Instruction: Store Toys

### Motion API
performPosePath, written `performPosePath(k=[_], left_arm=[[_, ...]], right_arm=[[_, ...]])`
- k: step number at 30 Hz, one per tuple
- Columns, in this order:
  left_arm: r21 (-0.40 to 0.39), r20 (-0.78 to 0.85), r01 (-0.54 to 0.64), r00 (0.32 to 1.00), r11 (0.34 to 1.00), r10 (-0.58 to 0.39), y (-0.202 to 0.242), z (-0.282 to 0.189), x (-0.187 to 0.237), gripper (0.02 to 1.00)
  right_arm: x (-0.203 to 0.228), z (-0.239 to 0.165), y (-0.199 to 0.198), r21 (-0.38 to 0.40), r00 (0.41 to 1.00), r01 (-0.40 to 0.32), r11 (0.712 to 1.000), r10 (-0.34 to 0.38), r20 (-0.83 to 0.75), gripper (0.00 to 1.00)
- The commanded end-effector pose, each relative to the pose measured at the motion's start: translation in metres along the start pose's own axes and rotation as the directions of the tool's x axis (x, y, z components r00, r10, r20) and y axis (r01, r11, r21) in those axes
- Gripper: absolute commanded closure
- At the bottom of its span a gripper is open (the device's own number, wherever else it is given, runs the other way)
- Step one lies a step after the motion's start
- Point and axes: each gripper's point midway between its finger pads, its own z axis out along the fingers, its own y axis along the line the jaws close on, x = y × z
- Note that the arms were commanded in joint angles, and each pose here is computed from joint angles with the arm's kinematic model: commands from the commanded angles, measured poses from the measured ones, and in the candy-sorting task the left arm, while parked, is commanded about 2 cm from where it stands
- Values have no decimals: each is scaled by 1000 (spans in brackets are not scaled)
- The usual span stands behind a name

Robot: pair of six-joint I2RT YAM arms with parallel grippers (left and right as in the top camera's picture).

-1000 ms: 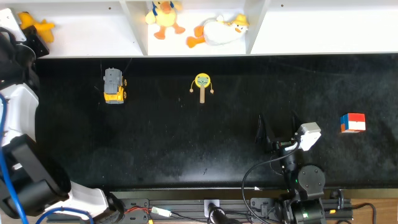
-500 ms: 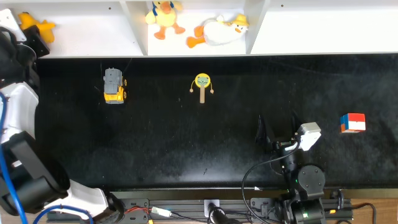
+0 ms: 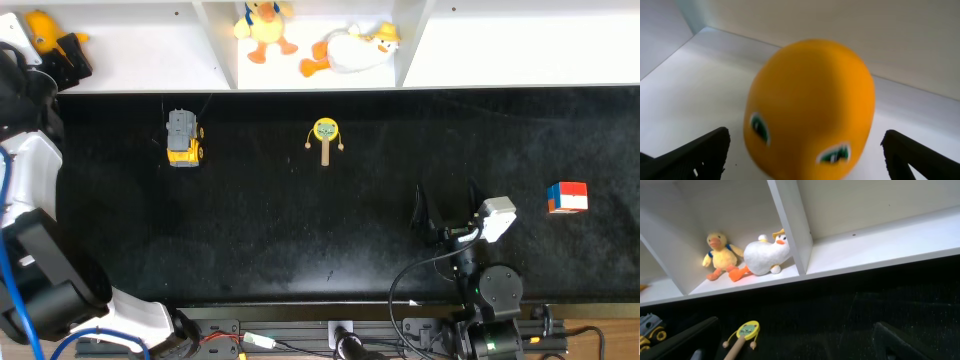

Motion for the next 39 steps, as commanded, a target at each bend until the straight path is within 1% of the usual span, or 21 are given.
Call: performPosePath(k=[1,7,13,15,18,19,24,26,29,31,36,39], left_arm=[[0,44,-6,999,1000,6,-3,-8,-20,20],[0,52,-15,999,1000,15,-10,-41,-40,20],[-1,16,-12,1000,1000,12,-18,-85,-47,20],[1,-8,-35,999,999,35,-22,-102,-46,20],[-42,-68,-54,996,998,51,-26,-131,-37,20],[-45,-85,-57,995,997,53,-29,-140,-34,20],[49,-149,-70,986,996,77,-71,-184,-18,20],[60,-181,-88,979,994,97,-85,-199,-6,20],[30,-239,-112,964,993,116,-96,-215,20,23],[33,-281,-125,951,992,129,-107,-221,41,20],[58,-379,-167,908,984,177,-132,-224,97,20],[21,-422,-197,887,980,188,-132,-219,128,20]], right_arm=[[3,0,-1,4,1000,-7,1000,7,0,5],[3,0,-1,4,1000,-8,1000,8,0,7],[3,0,-1,4,1000,-7,1000,7,0,5],[3,0,-2,4,1000,-8,1000,8,0,5],[3,0,-1,4,1000,-8,1000,8,0,5],[3,0,-1,4,1000,-7,1000,7,0,7],[3,0,-1,4,1000,-8,1000,8,0,7],[3,0,-1,4,1000,-7,1000,7,0,5],[3,0,-1,4,1000,-8,1000,8,0,5],[3,0,-1,4,1000,-8,1000,8,0,7],[3,0,-1,4,1000,-7,1000,7,0,5],[3,0,-1,4,1000,-7,1000,7,0,5]])
